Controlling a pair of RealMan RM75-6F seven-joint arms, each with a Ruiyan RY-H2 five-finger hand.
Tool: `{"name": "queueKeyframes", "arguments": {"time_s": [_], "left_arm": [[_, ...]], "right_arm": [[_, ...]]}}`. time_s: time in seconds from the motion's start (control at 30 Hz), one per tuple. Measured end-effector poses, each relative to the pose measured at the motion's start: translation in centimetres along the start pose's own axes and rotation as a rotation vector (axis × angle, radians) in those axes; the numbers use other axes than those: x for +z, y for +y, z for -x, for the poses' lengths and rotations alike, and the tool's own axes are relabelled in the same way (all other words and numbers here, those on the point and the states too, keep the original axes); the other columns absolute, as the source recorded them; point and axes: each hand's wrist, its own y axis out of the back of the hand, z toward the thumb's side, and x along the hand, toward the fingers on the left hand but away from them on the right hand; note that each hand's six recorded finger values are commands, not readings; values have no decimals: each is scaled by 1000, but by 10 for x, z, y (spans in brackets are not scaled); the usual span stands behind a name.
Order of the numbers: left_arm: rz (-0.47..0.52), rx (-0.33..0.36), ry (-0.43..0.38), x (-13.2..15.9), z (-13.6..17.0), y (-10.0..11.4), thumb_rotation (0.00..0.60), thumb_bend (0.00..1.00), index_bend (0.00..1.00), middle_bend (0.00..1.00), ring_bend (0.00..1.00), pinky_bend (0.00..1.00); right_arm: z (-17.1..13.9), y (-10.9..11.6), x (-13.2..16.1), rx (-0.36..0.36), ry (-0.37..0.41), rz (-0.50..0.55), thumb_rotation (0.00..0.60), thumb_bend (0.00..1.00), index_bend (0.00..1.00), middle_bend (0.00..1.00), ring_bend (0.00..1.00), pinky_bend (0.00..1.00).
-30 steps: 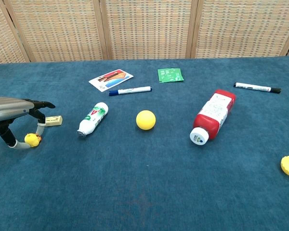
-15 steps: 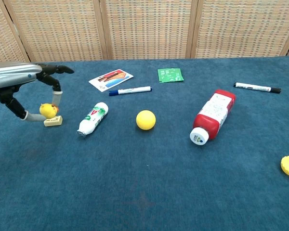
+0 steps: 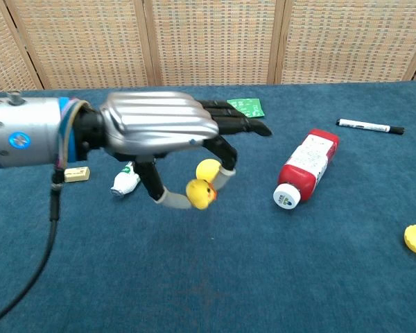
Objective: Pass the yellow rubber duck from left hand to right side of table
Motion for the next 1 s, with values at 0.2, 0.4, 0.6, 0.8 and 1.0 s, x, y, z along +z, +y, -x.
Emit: {"name": "queueKeyframes", "arguments": {"time_s": [0.2, 0.4, 0.6, 0.8, 1.0], "left_arm": [[-78, -38, -93, 19, -35, -25, 600, 325, 617, 0, 0, 0], [-150, -54, -145, 28, -58, -44, 600, 325, 617, 0, 0, 0], [-180, -51, -169, 34, -69, -54, 600, 296, 503, 0, 0, 0], [-182, -59, -166, 34, -69, -55, 600, 0, 50, 0, 0, 0], [-169, -37, -151, 32, -62, -43, 600, 0, 0, 0, 0, 0]], "right_arm": [[4, -1, -10, 8, -33, 2, 600, 0, 0, 0, 0, 0], [9, -1, -8, 8, -30, 4, 600, 0, 0, 0, 0, 0], [9, 0, -9, 10, -36, 7, 600, 0, 0, 0, 0, 0], [8, 2, -11, 6, -39, 10, 600, 0, 0, 0, 0, 0], [6, 2, -10, 8, -30, 9, 600, 0, 0, 0, 0, 0]]}}
